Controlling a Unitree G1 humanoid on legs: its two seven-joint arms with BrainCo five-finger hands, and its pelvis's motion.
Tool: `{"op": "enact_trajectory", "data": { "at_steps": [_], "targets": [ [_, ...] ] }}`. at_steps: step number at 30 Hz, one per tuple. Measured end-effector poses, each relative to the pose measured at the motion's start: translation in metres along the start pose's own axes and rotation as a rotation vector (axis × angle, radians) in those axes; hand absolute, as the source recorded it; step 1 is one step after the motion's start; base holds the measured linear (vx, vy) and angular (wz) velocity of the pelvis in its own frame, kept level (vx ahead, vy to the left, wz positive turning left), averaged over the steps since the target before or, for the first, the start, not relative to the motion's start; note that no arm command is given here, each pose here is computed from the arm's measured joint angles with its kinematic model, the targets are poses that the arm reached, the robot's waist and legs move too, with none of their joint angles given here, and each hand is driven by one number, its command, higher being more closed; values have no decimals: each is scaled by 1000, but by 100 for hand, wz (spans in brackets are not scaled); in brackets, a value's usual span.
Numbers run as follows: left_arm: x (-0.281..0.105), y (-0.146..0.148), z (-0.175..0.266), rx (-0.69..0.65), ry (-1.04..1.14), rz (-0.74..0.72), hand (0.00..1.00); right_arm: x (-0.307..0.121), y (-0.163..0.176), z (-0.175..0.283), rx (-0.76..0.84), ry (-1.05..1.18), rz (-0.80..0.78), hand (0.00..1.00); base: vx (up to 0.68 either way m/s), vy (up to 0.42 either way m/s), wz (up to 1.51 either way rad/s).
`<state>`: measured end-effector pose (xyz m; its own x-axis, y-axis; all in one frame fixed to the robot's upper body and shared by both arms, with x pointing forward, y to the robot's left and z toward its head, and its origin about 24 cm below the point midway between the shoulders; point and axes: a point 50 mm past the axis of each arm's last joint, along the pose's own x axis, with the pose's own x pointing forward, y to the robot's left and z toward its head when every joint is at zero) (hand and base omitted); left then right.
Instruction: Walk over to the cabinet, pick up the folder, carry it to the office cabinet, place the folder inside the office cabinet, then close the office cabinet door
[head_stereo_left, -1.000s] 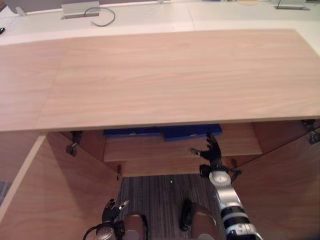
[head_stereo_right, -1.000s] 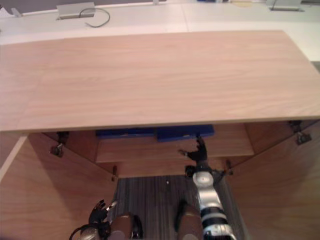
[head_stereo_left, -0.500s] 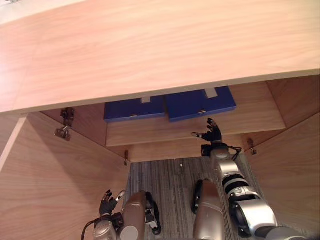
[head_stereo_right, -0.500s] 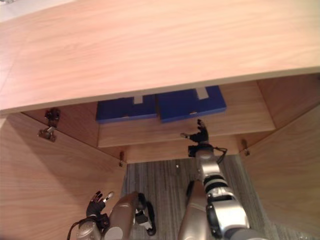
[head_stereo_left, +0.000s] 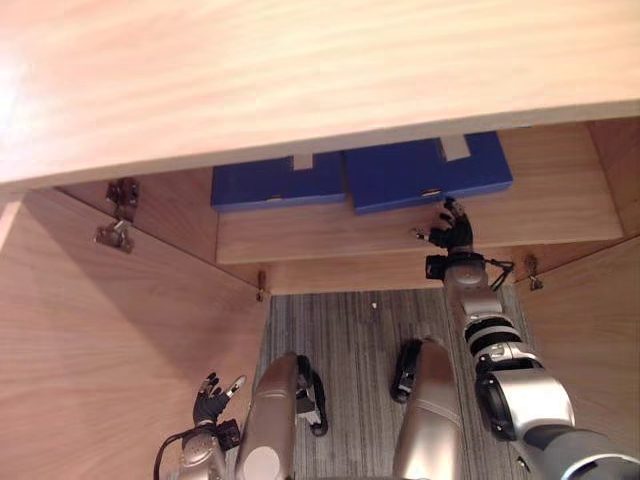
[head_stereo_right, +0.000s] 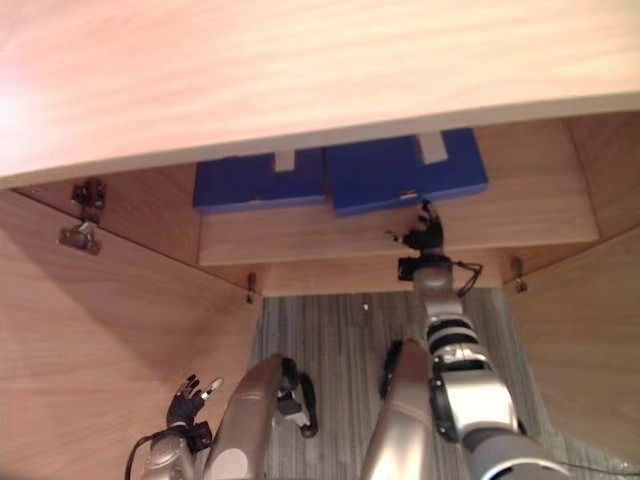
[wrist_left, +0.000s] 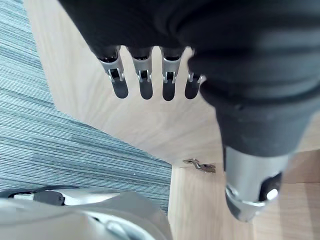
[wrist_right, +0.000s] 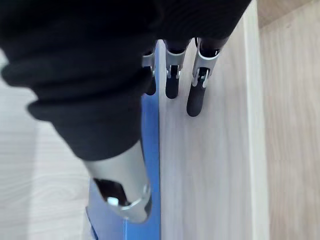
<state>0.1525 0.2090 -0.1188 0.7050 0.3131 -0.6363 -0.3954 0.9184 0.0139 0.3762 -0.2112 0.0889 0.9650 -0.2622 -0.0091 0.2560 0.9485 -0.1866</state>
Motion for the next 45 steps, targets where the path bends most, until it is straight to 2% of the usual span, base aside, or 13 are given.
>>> {"op": "enact_trajectory", "data": {
  "at_steps": [6,14,22,26,32,34,35,37,38,41,45],
  "targets": [
    [-3,3,-12,37,55,-7,0,8,-4,27,47,-83,-25,0,49,-11,11],
    [-4,-2,-14,71,62,-29,0,10,-10,30,38,-92,-33,0,23,-10,3],
    [-4,-6,-14,98,61,-51,0,8,0,13,11,-19,14,0,59,-39,1],
    [-4,-8,-14,115,62,-65,0,-2,24,-6,-45,30,117,0,75,-49,2],
    [-7,-9,-26,133,109,-70,0,-60,49,-103,-72,327,239,0,109,-38,4],
    [-9,-9,-30,130,127,-69,0,-98,44,-151,-41,519,234,0,93,-41,5],
    [-9,-9,-31,128,127,-69,0,-105,42,-158,-37,552,226,0,89,-27,11],
    [-13,-13,-37,88,149,-58,0,-163,22,-208,17,782,139,0,84,-7,11],
    [-14,-13,-38,85,152,-58,0,-169,20,-212,23,801,132,0,72,7,6],
    [-16,-8,-46,87,190,-37,0,-222,-2,-242,54,963,34,0,68,8,-2],
    [-19,0,-54,112,228,-20,0,-257,-12,-257,76,1067,-18,0,59,-16,7]
  ]
}}
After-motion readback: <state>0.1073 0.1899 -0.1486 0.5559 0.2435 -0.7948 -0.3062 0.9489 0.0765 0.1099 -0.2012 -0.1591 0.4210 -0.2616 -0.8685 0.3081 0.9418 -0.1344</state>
